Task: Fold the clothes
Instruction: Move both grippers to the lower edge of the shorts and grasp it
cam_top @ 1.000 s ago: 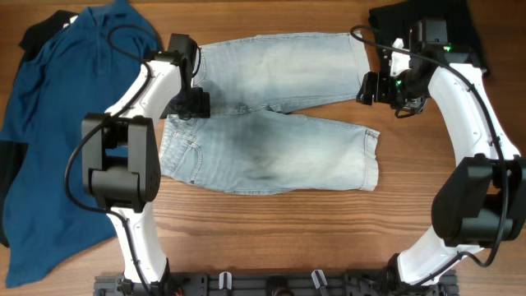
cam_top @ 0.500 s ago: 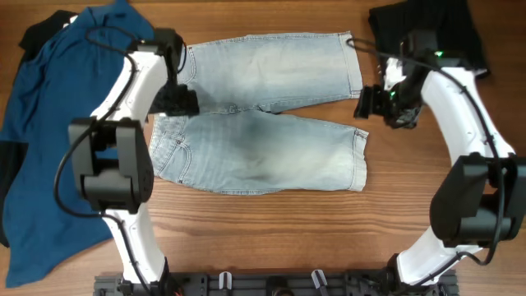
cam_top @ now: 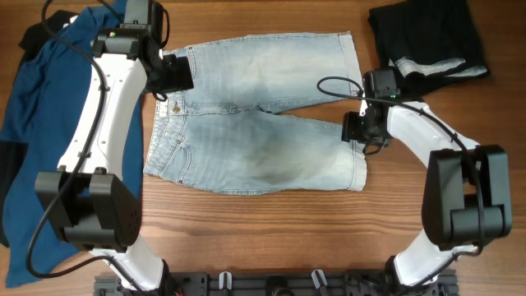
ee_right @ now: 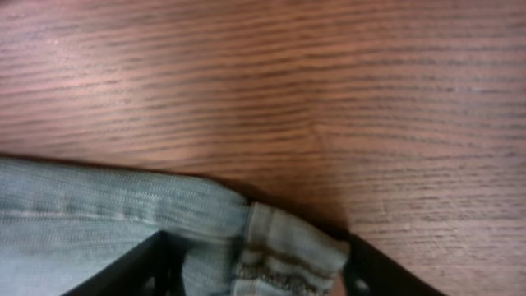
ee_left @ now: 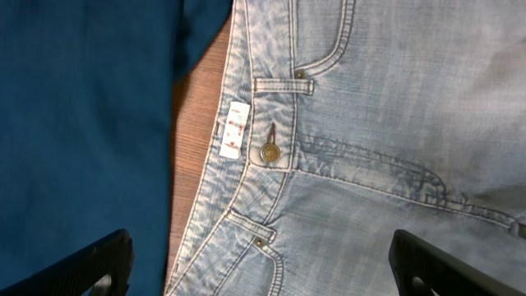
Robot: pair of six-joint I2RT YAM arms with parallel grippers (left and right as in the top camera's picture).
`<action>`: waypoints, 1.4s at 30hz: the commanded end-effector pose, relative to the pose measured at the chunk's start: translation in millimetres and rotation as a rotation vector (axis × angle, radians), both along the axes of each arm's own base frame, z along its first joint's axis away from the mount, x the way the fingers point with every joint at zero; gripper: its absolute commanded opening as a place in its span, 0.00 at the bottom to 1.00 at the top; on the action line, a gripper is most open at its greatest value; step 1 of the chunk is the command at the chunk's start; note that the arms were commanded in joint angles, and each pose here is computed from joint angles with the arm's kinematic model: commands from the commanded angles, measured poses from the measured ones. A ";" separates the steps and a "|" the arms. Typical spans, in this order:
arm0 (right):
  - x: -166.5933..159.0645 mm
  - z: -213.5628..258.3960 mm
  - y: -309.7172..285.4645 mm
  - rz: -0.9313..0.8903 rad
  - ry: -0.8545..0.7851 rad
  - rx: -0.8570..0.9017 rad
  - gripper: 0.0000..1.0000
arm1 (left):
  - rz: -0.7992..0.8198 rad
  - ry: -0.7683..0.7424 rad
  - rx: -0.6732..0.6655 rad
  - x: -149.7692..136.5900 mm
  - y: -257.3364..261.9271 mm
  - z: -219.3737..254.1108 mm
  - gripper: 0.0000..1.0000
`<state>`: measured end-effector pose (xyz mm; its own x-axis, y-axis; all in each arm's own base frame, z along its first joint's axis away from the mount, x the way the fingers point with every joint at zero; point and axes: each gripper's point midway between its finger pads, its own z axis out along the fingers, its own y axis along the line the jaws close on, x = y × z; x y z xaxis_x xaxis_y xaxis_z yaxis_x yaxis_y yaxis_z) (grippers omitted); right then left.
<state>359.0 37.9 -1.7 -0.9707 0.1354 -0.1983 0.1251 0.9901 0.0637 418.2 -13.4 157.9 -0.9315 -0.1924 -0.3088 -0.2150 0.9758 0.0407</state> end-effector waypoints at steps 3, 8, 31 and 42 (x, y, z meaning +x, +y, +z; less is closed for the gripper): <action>-15.1 -18.1 -5.2 -0.042 0.006 -0.017 0.33 | 0.019 -0.029 -0.012 1.2 1.0 10.4 1.00; 6.2 9.1 -29.3 -0.147 -0.077 -0.138 0.04 | 0.019 -0.034 -0.012 2.3 1.0 10.7 1.00; -15.7 199.0 4.9 -0.159 -0.250 0.121 1.00 | 0.194 0.049 -0.024 -61.1 10.4 39.8 1.00; -86.5 130.8 -5.3 -0.519 0.066 0.111 0.87 | 0.749 0.179 -0.078 -166.0 18.2 -65.6 0.93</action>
